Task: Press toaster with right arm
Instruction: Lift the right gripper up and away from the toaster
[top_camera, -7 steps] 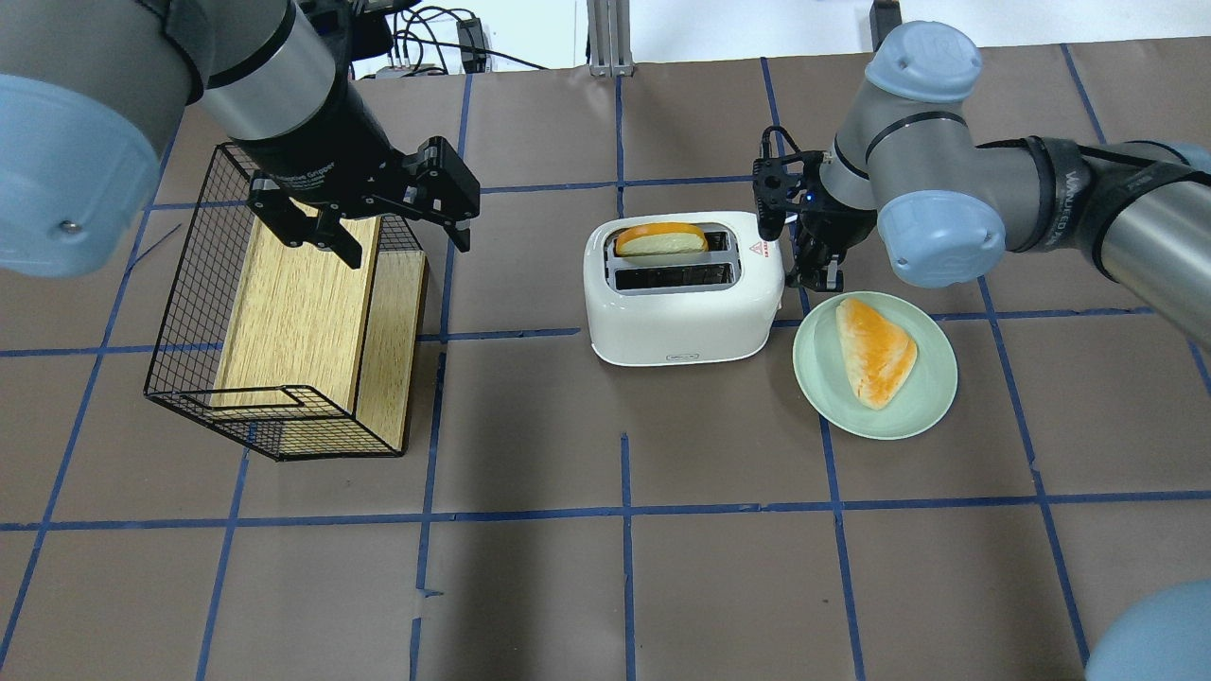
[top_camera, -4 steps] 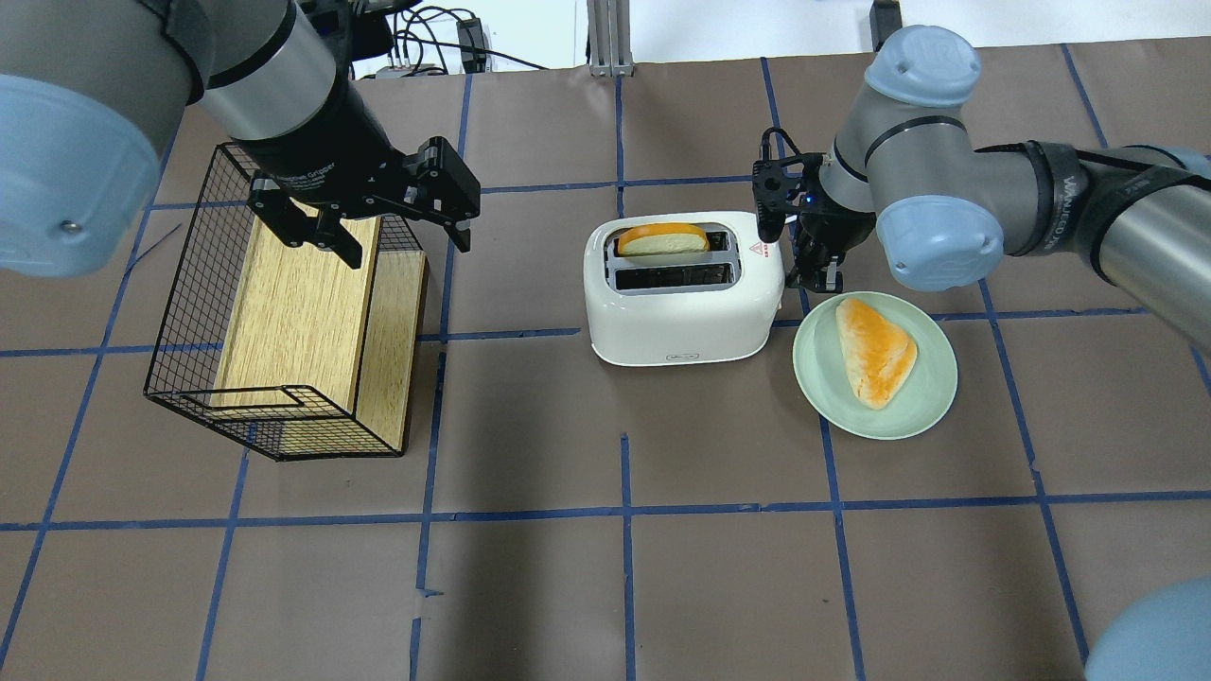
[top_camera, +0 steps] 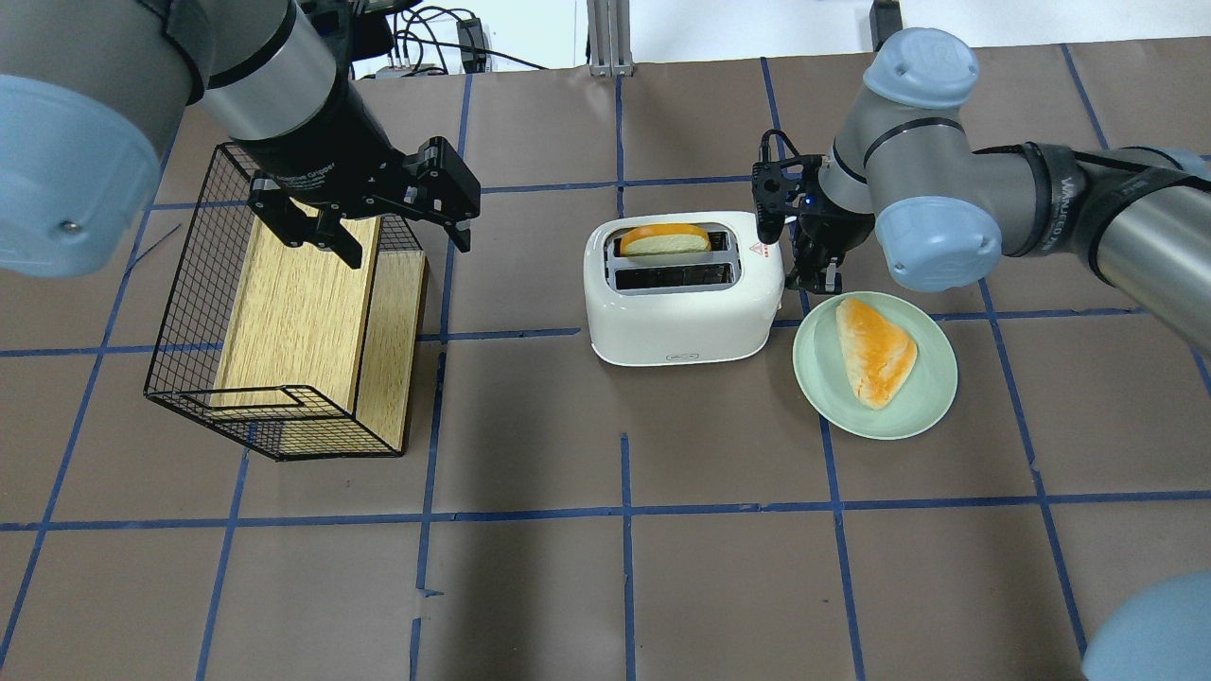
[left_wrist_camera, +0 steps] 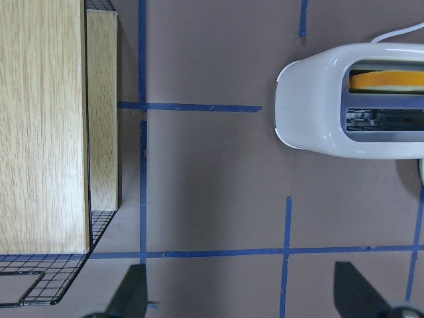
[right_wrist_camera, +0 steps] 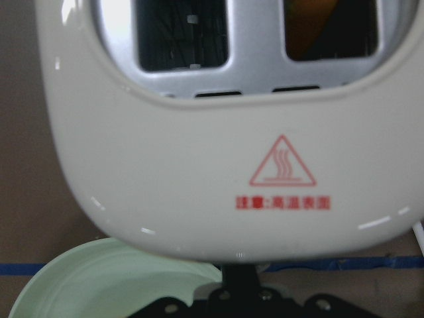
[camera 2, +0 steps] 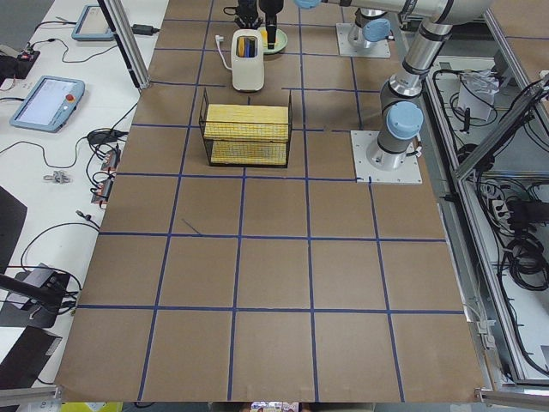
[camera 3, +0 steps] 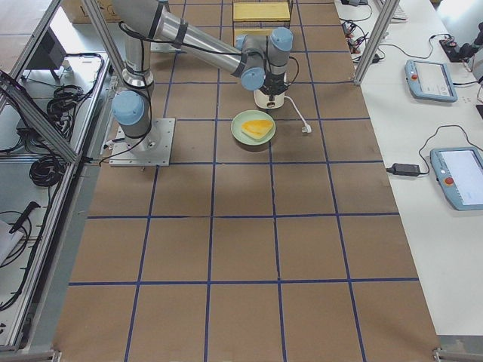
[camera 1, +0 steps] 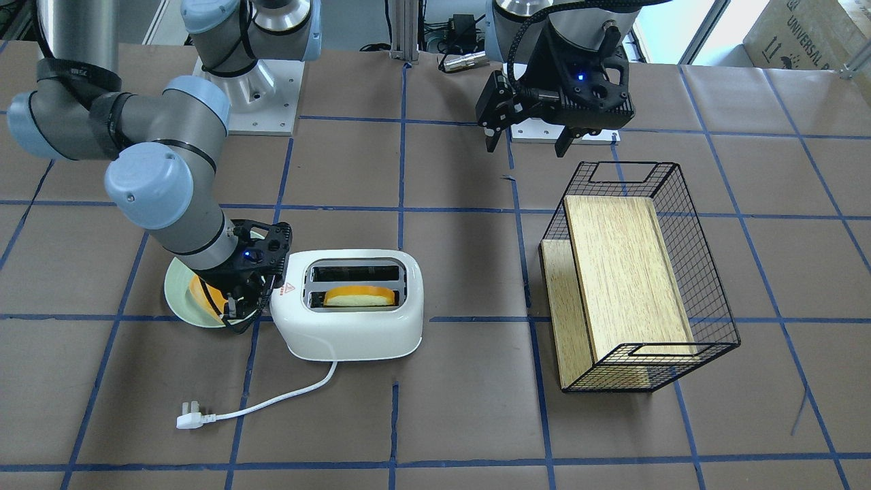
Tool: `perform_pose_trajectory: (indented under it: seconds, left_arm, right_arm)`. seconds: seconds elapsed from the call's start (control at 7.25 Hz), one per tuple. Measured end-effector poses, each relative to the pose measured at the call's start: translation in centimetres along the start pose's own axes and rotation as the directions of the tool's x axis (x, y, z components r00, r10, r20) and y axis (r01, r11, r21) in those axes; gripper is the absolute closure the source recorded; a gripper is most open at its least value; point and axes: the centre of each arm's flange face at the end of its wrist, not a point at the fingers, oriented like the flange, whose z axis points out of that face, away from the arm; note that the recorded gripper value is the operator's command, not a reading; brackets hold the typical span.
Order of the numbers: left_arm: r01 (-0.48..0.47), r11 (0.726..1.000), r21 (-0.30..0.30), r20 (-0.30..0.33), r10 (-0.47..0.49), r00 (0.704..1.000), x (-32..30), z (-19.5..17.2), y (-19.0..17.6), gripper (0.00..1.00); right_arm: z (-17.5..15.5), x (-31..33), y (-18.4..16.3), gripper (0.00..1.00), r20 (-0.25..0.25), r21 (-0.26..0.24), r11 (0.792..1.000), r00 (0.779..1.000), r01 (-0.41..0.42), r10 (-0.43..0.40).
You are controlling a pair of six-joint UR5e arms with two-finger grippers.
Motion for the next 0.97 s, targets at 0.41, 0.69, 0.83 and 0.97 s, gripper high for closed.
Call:
perform_pose_trajectory:
  seconds: [0.41,0.69,0.83,0.97]
  left_arm:
    - [0.0,1.0,0.0,0.0,0.0,1.0,0.0,0.0,0.0,0.0]
    - [-0.001,1.0,0.0,0.0,0.001,1.0,0.0,0.0,0.0,0.0]
    - [0.0,1.0,0.0,0.0,0.0,1.0,0.0,0.0,0.0,0.0]
    - [0.0,1.0,0.0,0.0,0.0,1.0,0.0,0.0,0.0,0.0]
  right_arm:
    - [-1.5,0.5,0.4,0.0,-0.026,-0.01,0.998,0.998,-0.064,0.064]
    - [-6.6,1.0,0.3,0.0,-0.086,-0.027,0.977,0.975,-0.209,0.206]
    - [-9.9,0.6,0.0,0.0,-0.106,-0.022,0.952,0.948,-0.305,0.301]
    - [-12.6,-0.2,-0.3,0.0,-0.116,-0.008,0.903,0.897,-0.43,0.426]
